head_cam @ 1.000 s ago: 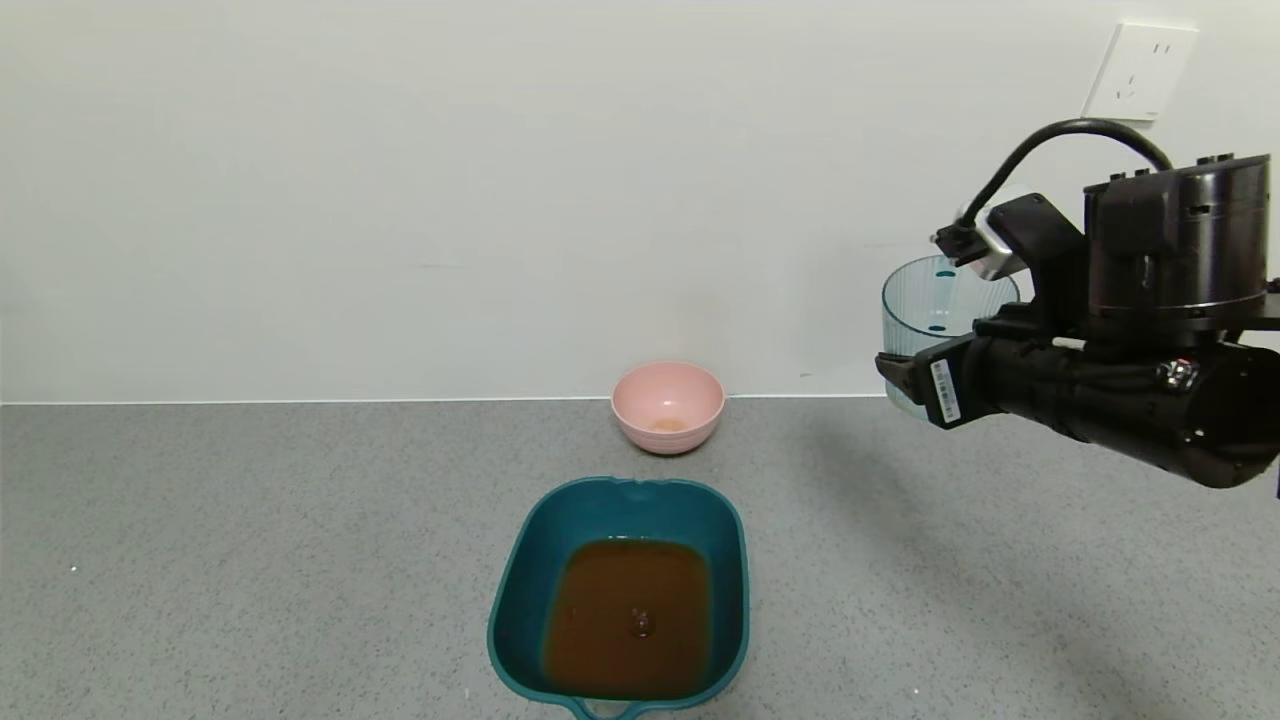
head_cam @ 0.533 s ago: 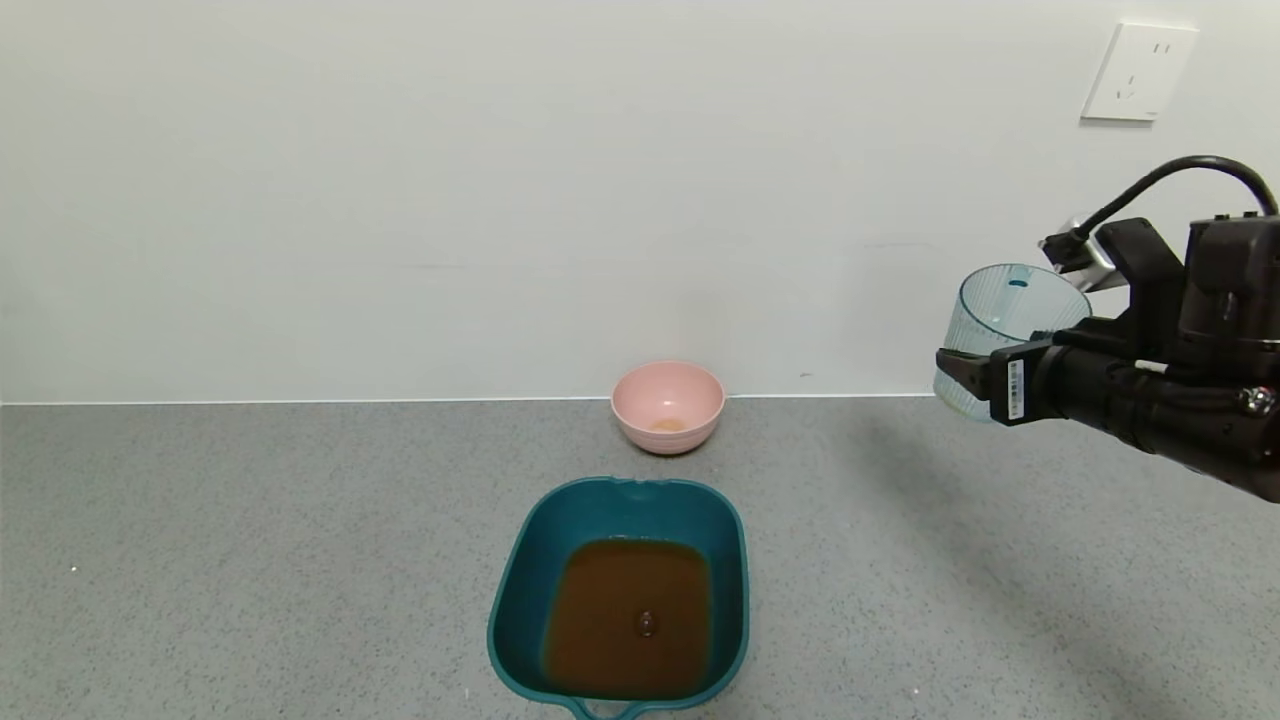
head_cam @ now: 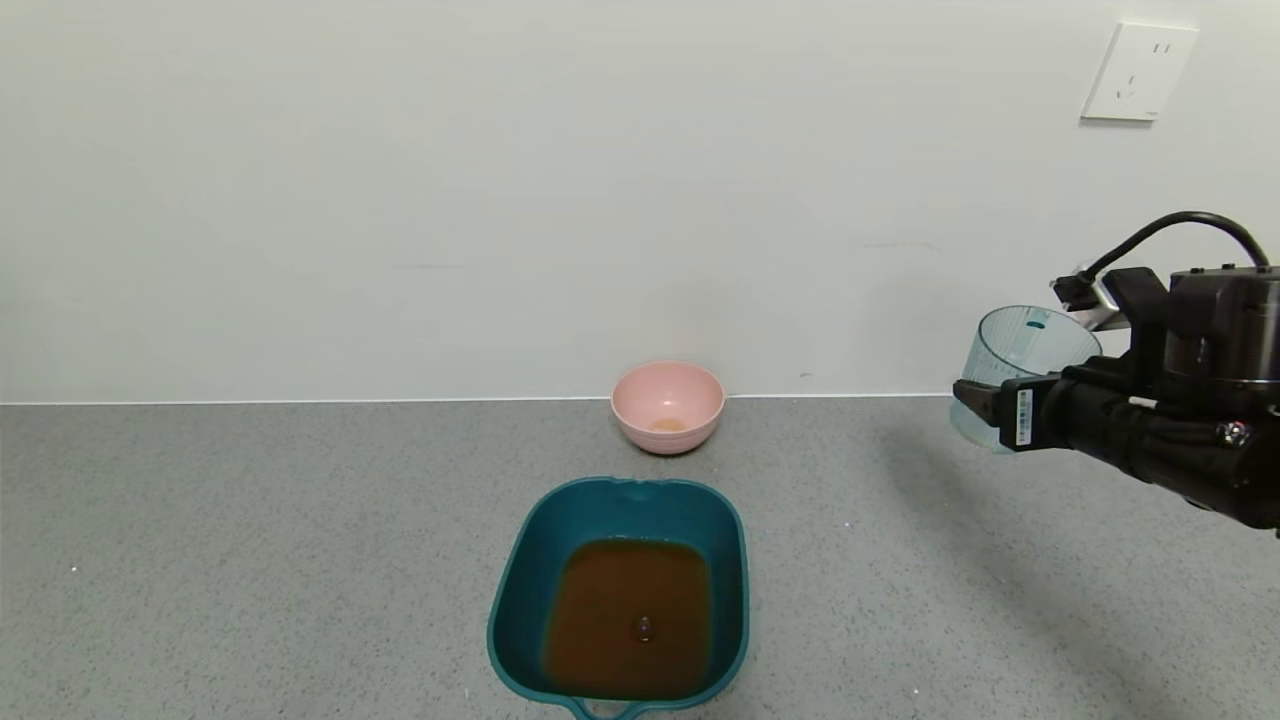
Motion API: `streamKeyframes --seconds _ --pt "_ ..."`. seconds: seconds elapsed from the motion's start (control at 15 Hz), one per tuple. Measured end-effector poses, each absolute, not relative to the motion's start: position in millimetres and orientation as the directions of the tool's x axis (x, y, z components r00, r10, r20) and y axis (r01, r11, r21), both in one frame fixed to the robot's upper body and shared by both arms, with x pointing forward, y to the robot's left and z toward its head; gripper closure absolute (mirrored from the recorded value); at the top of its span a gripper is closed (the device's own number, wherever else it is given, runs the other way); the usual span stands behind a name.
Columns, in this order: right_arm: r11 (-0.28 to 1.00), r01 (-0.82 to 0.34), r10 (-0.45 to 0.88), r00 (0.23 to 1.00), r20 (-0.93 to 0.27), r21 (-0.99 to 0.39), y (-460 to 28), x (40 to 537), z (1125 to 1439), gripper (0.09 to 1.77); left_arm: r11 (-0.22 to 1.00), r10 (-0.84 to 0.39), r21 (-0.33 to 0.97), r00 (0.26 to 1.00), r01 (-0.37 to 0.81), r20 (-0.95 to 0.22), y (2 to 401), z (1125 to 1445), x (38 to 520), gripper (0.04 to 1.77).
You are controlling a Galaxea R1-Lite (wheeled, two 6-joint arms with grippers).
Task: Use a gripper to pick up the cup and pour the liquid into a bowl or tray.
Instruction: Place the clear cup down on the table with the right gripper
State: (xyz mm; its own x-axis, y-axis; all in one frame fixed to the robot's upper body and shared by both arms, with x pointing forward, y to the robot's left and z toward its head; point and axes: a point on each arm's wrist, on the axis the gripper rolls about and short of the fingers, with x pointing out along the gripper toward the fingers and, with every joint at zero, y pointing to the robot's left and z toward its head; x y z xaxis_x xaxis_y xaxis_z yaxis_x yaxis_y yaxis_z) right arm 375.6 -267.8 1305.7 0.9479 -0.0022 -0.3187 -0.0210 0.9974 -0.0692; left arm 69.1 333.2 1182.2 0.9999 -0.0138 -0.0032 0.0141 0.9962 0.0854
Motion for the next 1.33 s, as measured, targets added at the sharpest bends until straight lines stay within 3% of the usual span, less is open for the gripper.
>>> streamKeyframes --seconds 0.47,1.33 --pt "0.998 -0.015 -0.01 0.929 -0.369 -0.063 -265 392 1283 0.52 0.996 -0.014 0.085 1.0 0.014 -0.004 333 1182 69 0.09" --pt "0.997 -0.029 -0.013 0.849 -0.528 -0.072 -268 433 1211 0.52 0.996 -0.013 0.085 1.0 0.014 -0.003 333 1182 69 0.09"
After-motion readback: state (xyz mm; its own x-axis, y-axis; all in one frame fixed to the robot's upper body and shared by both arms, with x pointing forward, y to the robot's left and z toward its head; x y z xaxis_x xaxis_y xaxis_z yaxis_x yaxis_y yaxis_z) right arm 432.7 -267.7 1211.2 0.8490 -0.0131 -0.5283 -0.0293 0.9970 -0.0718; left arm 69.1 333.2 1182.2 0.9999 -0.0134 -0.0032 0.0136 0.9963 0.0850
